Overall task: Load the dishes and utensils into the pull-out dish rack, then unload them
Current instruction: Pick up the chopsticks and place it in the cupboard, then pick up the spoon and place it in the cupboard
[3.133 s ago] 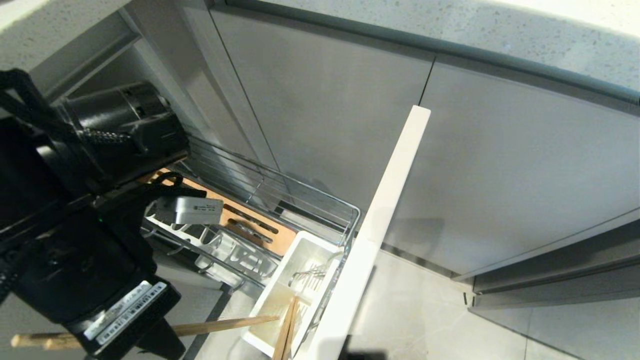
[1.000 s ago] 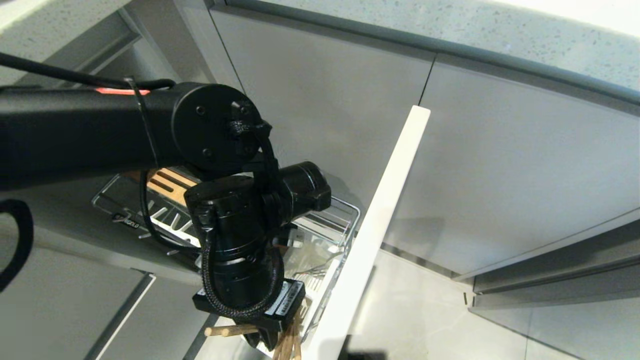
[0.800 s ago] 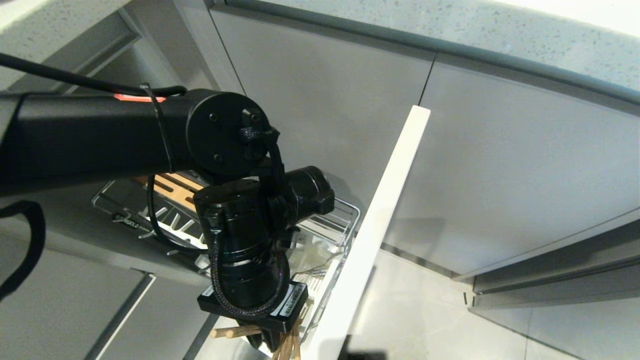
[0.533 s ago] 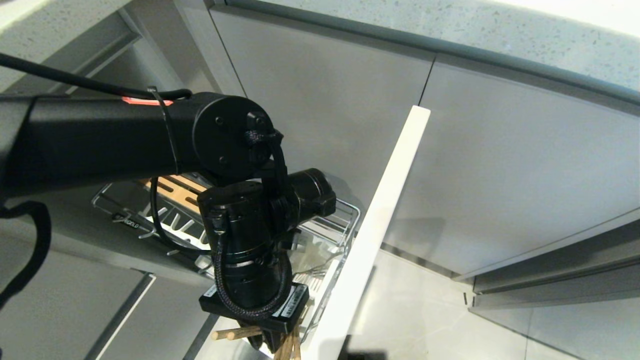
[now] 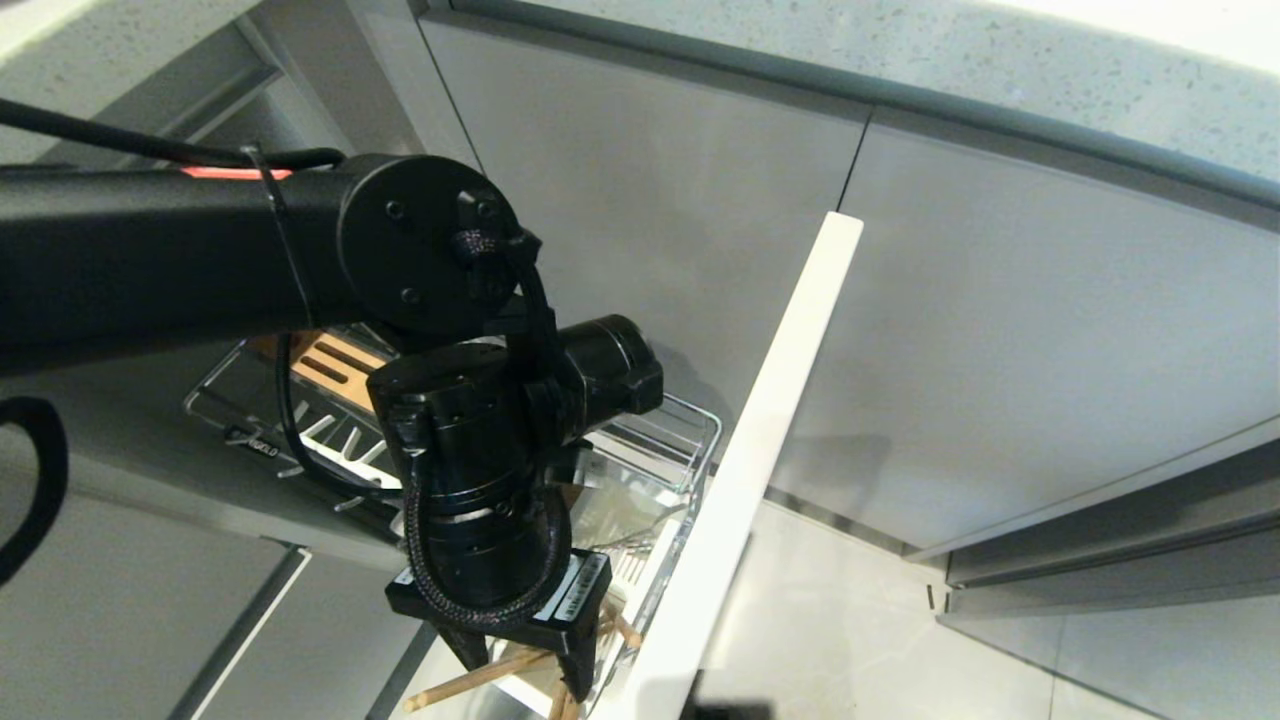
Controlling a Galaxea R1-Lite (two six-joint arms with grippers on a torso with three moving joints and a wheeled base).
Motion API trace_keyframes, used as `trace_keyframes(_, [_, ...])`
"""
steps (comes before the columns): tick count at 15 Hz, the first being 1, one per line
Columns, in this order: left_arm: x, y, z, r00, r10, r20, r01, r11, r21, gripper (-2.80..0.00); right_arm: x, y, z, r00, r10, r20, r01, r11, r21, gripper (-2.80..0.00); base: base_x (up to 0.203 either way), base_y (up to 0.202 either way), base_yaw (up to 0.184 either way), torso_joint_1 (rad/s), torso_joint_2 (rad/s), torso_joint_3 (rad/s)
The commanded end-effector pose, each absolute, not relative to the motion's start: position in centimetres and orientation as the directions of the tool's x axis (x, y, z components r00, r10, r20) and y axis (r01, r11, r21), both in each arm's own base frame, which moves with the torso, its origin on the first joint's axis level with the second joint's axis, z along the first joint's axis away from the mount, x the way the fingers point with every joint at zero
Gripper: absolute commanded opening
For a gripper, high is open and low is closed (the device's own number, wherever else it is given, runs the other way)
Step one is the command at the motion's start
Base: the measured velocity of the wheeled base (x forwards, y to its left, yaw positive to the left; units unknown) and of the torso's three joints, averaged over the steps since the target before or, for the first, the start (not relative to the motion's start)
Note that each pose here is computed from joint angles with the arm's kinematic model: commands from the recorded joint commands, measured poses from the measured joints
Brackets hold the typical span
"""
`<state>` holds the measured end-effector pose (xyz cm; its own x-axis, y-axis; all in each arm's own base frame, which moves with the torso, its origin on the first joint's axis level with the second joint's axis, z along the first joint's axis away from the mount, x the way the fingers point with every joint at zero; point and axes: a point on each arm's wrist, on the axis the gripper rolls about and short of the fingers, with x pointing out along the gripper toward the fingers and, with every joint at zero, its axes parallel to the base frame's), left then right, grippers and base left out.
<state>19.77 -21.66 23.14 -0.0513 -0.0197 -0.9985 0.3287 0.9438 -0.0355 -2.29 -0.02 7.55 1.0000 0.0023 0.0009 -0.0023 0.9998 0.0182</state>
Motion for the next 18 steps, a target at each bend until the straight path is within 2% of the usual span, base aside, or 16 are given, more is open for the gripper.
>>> trace_keyframes(1, [19.2,-21.0,24.1,-0.031,-0.034,-0.999,0.326,0.944,-0.043,0.00,-2.3,0.0,7.5,1.000,0.003,-0.002,-0.003,1.000,0.018,-2.80,0.000,0.000,0.000,0.000,0.00,0.000])
trace_keyframes(10, [15.5,-16.6,29.5,0.192,-0.108,-0.975,0.305,0.951,-0.045,0.00,-2.3,0.0,7.5,1.000,0.003,-0.002,-0.003,1.000,0.018,-2.80,0.000,0.000,0.000,0.000,0.00,0.000])
trace_keyframes(11, [14.9,-15.9,30.2,0.230,-0.120,-0.966,0.302,0.952,-0.047,-2.80,-2.3,0.0,7.5,1.000,0.003,-0.002,-0.003,1.000,0.018,-2.80,0.000,0.000,0.000,0.000,0.00,0.000])
trace_keyframes(14, [13.9,-14.7,32.5,0.366,-0.208,-0.907,0.251,0.961,-0.119,-2.80,-2.3,0.0,7.5,1.000,0.003,-0.002,-0.003,1.000,0.018,-2.80,0.000,0.000,0.000,0.000,0.00,0.000])
trace_keyframes(18, [11.7,-12.1,35.9,0.559,-0.337,-0.758,0.234,0.941,-0.246,-2.80,-2.3,0.0,7.5,1.000,0.003,-0.002,-0.003,1.000,0.018,-2.80,0.000,0.000,0.000,0.000,0.00,0.000])
